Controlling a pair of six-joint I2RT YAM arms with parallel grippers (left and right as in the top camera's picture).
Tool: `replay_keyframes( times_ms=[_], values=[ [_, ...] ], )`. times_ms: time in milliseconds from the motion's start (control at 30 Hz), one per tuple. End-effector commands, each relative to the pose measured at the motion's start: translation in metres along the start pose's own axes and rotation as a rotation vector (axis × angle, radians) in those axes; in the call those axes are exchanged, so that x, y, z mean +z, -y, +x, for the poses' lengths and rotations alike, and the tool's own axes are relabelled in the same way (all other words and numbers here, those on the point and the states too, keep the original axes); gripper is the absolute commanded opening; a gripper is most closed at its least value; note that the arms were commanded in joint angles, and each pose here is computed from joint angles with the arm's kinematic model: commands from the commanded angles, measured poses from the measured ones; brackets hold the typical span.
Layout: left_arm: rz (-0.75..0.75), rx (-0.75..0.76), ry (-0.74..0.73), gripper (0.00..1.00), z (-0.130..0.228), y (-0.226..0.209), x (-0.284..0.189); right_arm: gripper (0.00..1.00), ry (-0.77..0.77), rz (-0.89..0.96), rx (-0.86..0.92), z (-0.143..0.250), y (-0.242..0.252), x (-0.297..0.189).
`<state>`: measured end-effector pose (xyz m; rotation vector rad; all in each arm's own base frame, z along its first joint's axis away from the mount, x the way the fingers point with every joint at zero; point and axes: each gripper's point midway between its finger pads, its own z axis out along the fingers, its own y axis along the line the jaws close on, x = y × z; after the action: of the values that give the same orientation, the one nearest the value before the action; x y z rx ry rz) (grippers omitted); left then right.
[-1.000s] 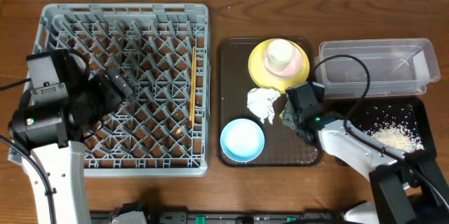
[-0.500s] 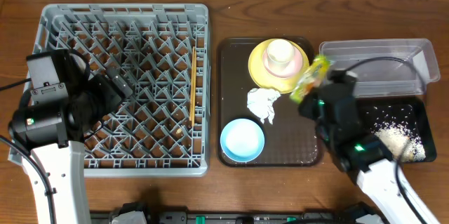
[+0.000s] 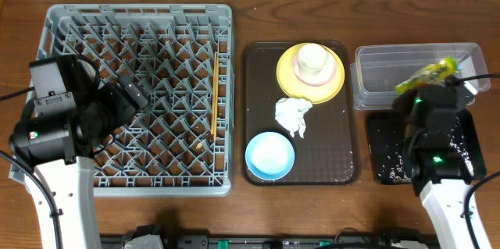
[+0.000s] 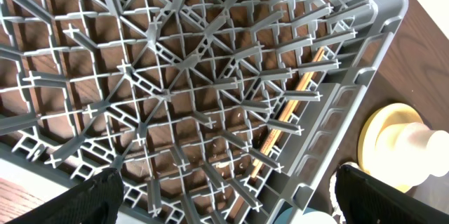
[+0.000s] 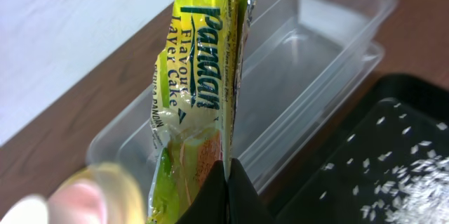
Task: Sort waste into correct bins and load items into the dishwasher rack
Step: 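Carry the wrapper into the clear plastic container and release it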
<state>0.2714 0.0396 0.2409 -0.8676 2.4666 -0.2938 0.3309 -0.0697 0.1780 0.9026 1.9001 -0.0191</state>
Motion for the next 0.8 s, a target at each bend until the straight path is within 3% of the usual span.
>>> replay_keyframes(
  times_ms=[0, 300, 467, 567, 767],
  values=[
    [-0.003, 0.003, 0.012, 0.97, -0.004, 0.0, -0.003, 0.02, 0.006, 0.031, 0.001, -0.005, 0.012, 0.011],
    [-0.003, 0.003, 0.012, 0.97, -0.004, 0.0, -0.003, 0.01, 0.015, 0.037, 0.019, 0.001, 0.009, 0.05],
    [-0.003, 0.003, 0.012, 0.97, -0.004, 0.0, -0.003, 0.01, 0.017, 0.042, 0.117, 0.006, 0.009, 0.064],
    [-0.003, 0.003, 0.012, 0.97, -0.004, 0.0, -0.003, 0.09, 0.029, 0.032, 0.155, 0.004, 0.006, 0.068],
    [-0.003, 0.003, 0.012, 0.97, -0.004, 0.0, -0.003, 0.15, 0.034, 0.028, 0.157, 0.003, 0.005, 0.068]
  ],
)
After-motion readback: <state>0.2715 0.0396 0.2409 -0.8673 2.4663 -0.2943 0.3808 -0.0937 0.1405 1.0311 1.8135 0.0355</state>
